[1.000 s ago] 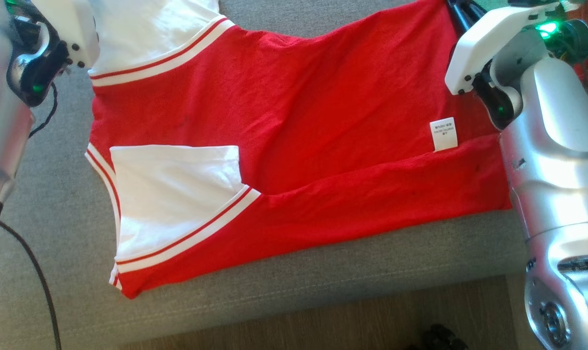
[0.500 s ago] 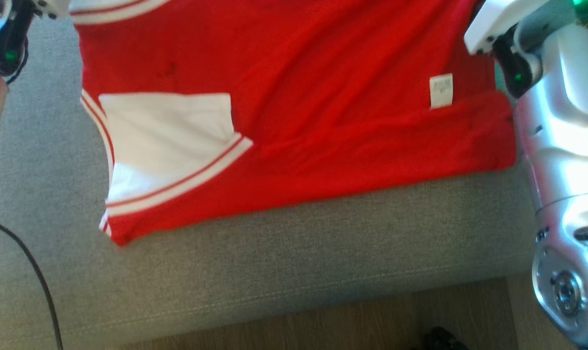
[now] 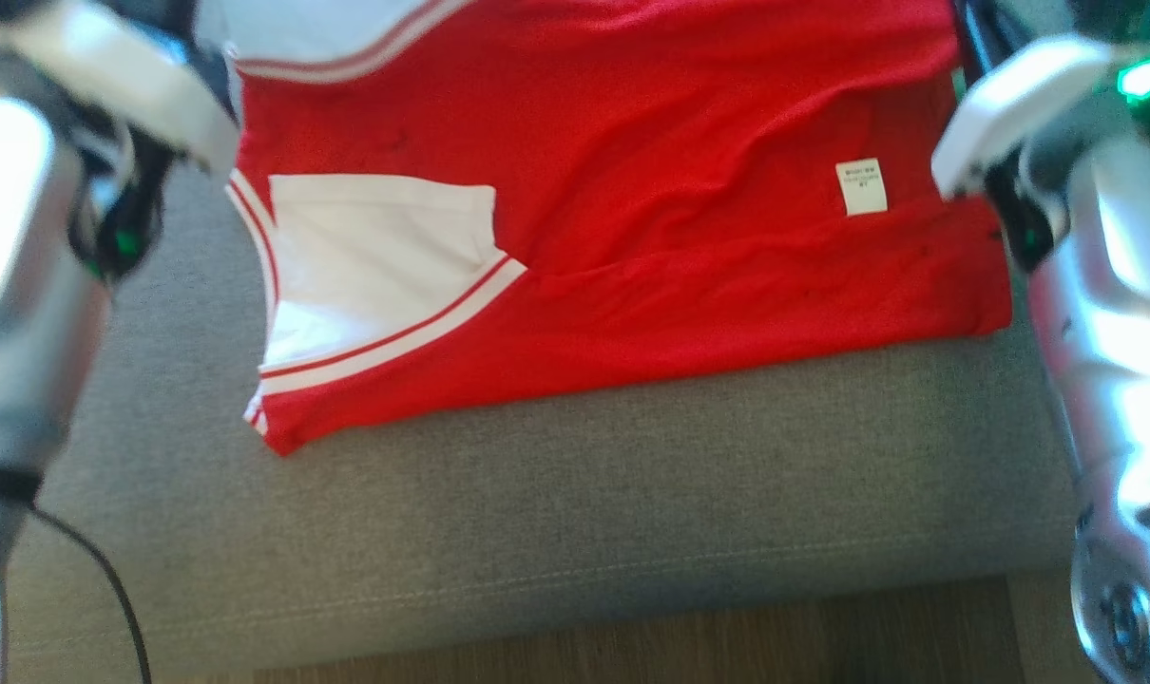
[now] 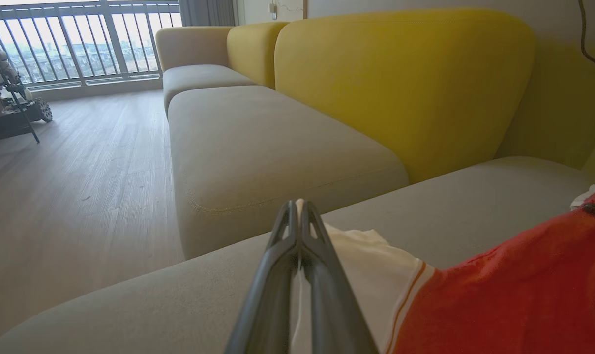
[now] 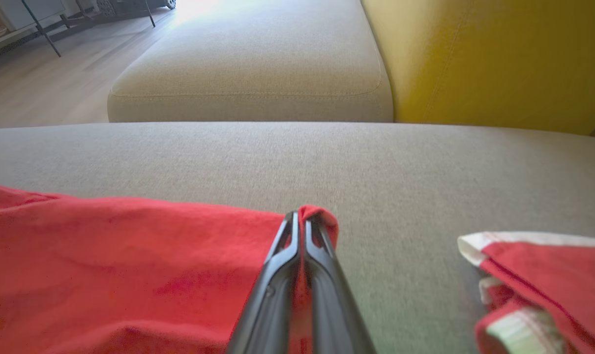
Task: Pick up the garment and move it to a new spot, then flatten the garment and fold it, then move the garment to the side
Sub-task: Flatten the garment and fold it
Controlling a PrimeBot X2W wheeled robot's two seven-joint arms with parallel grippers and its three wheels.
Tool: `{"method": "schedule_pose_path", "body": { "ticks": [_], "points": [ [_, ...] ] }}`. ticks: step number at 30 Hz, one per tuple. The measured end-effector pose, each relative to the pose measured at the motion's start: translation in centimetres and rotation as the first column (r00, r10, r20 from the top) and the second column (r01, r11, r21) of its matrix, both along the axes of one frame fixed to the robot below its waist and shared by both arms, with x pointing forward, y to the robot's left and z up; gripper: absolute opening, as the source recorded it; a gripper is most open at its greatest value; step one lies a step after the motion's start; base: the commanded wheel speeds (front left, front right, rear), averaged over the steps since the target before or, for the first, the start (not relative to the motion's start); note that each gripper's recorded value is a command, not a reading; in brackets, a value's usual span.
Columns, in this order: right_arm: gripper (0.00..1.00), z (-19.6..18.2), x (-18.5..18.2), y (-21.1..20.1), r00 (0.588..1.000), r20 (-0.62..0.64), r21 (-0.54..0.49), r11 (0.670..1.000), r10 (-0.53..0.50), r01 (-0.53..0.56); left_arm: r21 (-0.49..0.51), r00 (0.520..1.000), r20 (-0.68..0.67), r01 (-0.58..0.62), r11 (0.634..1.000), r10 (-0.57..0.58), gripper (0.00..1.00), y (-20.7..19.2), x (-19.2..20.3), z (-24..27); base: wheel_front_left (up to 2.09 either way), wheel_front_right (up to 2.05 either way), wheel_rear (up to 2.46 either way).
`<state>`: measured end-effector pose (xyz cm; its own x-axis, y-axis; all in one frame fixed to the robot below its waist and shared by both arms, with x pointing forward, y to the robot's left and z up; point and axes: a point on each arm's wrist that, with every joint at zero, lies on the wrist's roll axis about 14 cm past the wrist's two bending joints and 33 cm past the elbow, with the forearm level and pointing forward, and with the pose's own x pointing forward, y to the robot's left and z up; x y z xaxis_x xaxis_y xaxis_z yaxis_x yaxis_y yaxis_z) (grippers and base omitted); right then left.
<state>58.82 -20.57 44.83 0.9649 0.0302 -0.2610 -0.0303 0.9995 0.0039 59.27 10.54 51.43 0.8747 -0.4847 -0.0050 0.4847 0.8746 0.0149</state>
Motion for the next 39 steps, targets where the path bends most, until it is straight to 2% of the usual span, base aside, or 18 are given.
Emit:
{"method": "schedule_pose_path", "body": {
  "ticks": [13,21,25,26,27,28,29,30,31,32,33,37,39],
  "points": [
    [0.00,-0.6,-5.3,-2.1,0.999,-0.047,-0.001,1.000,-0.014,0.014,-0.108,0.994,-0.015,-0.109,0.988,0.108,0.00,3.2,-10.2,0.4,0.00,0.00,0.00],
    [0.00,-3.0,-8.5,-2.6,0.991,-0.132,0.021,0.999,-0.032,0.035,-0.162,0.969,-0.178,-0.203,0.966,0.174,0.00,3.9,-16.0,-3.2,0.00,0.00,0.00],
    [0.00,-3.9,-9.7,-2.8,0.985,-0.168,0.024,0.999,-0.039,0.044,-0.173,0.951,-0.246,-0.234,0.957,0.189,0.00,4.0,-17.3,-4.9,0.00,0.00,0.00],
    [0.04,-4.1,-9.9,-2.7,0.983,-0.177,0.025,0.999,-0.039,0.044,-0.173,0.946,-0.260,-0.241,0.955,0.192,0.00,3.9,-17.5,-5.3,0.00,0.00,0.00],
    [0.18,-4.2,-10.1,-2.6,0.982,-0.184,0.027,0.999,-0.040,0.045,-0.173,0.942,-0.274,-0.246,0.954,0.193,0.00,3.8,-17.7,-5.7,0.00,0.00,0.00],
    [0.47,-4.2,-10.2,-2.5,0.981,-0.188,0.028,0.999,-0.039,0.046,-0.178,0.937,-0.290,-0.254,0.951,0.196,0.00,3.7,-17.8,-6.2,0.00,0.00,0.00],
    [0.98,-4.2,-10.2,-2.4,0.981,-0.191,0.030,0.998,-0.039,0.046,-0.177,0.931,-0.305,-0.260,0.949,0.198,0.00,3.7,-17.9,-6.7,0.00,0.00,0.00],
    [1.00,-4.0,-10.1,-2.3,0.982,-0.184,0.030,0.999,-0.039,0.045,-0.175,0.927,-0.317,-0.265,0.948,0.201,0.33,3.6,-18.0,-7.1,0.00,0.00,0.00],
    [1.00,-3.7,-10.0,-2.3,0.984,-0.174,0.028,0.999,-0.040,0.045,-0.179,0.923,-0.326,-0.270,0.946,0.202,0.46,3.5,-18.0,-7.4,0.00,0.00,0.00],
    [1.00,-3.4,-9.9,-2.2,0.986,-0.163,0.028,0.999,-0.040,0.045,-0.182,0.919,-0.335,-0.279,0.943,0.208,0.79,3.5,-18.0,-7.6,0.00,0.00,0.00],
    [1.00,-2.8,-9.8,-2.2,0.988,-0.146,0.029,0.998,-0.042,0.047,-0.181,0.917,-0.338,-0.283,0.942,0.211,1.00,3.4,-18.0,-7.8,0.00,0.00,0.00],
    [1.00,-1.1,-10.4,-2.3,0.994,-0.092,0.047,0.997,-0.064,0.068,-0.206,0.923,-0.311,-0.300,0.931,0.228,1.00,3.1,-17.8,-6.8,0.00,0.00,0.00],
    [1.00,-1.0,-11.4,-2.6,0.993,-0.087,0.064,0.994,-0.086,0.091,-0.218,0.907,-0.315,-0.355,0.909,0.279,1.00,3.8,-18.0,-6.6,0.00,0.00,0.00]
  ]
}}
